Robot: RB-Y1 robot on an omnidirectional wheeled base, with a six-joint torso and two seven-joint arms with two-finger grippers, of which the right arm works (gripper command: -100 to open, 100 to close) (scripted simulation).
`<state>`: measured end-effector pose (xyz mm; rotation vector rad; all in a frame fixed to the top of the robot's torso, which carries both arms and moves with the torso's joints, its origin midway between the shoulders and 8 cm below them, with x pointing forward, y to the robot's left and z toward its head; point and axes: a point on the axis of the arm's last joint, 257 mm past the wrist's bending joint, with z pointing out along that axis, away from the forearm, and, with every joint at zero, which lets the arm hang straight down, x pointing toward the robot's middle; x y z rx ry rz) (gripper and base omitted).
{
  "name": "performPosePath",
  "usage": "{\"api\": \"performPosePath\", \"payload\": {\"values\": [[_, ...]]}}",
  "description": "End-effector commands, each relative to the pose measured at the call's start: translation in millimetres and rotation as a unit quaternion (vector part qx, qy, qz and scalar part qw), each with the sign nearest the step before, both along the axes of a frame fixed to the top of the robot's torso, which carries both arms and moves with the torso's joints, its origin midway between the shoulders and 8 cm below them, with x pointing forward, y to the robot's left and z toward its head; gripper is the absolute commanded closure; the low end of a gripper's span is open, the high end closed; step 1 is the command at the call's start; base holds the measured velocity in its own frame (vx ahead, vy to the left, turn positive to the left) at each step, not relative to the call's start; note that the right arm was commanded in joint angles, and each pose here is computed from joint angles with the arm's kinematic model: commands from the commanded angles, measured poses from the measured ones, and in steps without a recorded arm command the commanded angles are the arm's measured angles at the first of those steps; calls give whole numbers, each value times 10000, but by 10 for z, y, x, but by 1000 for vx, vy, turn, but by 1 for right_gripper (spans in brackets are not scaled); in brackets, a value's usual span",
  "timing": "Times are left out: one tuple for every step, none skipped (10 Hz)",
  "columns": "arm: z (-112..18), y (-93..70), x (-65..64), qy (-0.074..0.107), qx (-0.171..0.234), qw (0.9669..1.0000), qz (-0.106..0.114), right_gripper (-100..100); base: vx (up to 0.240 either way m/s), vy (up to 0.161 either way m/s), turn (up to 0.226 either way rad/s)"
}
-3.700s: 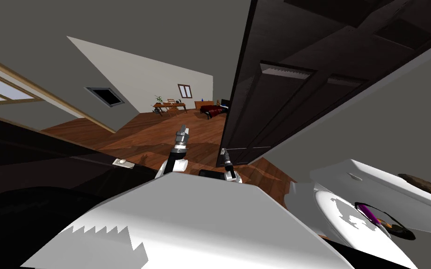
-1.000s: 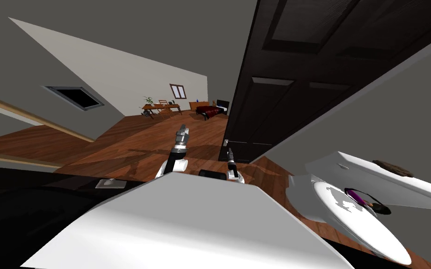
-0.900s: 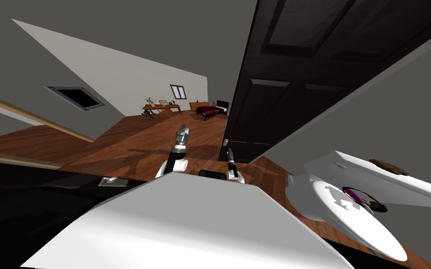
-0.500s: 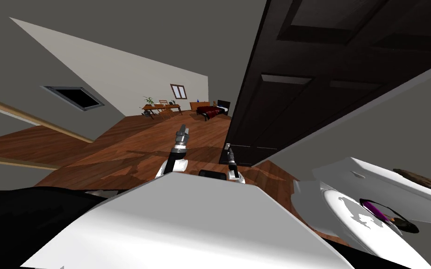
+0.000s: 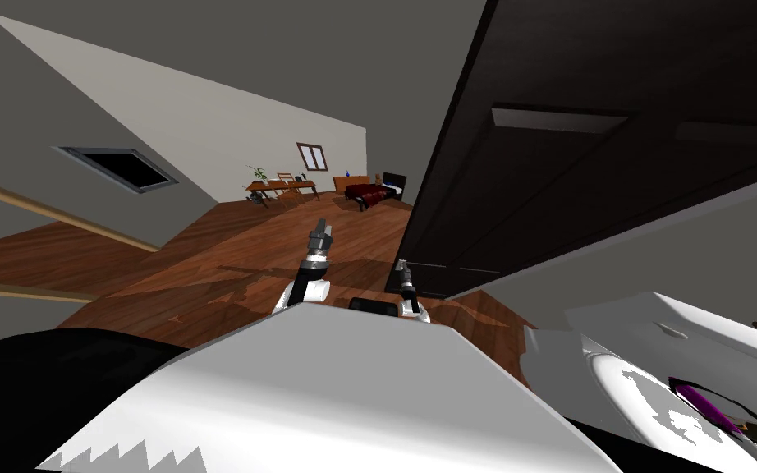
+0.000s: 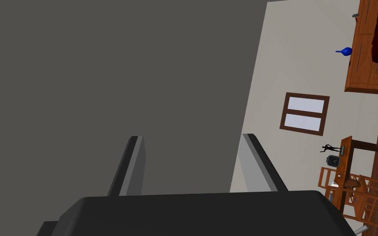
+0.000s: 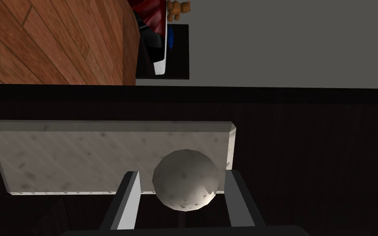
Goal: Push the door open
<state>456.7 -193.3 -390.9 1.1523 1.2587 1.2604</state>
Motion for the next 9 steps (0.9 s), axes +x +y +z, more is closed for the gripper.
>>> {"api": "performPosePath", "payload": {"values": [[-6,-5,-1,11,-3,10000,-3,100,-36,2,7],[-6,-5,-1,11,-3,10000,-3,100,-28,0,0],[-6,-5,-1,11,-3,10000,-3,100,-17,0,-4],[-6,-5,-1,11,-3,10000,-3,100,-9,0,-2],[-6,-5,-1,11,-3,10000,-3,100,0,0,0],[-29,-108,6,47,-26,9999,-104,100,120,49,-45],[-28,-138,13,48,-30,9999,-137,100,147,79,-53],[-25,-205,28,49,-34,9998,-211,100,187,79,-73],[-22,-278,43,50,-35,9995,-295,100,225,99,-62]]}}
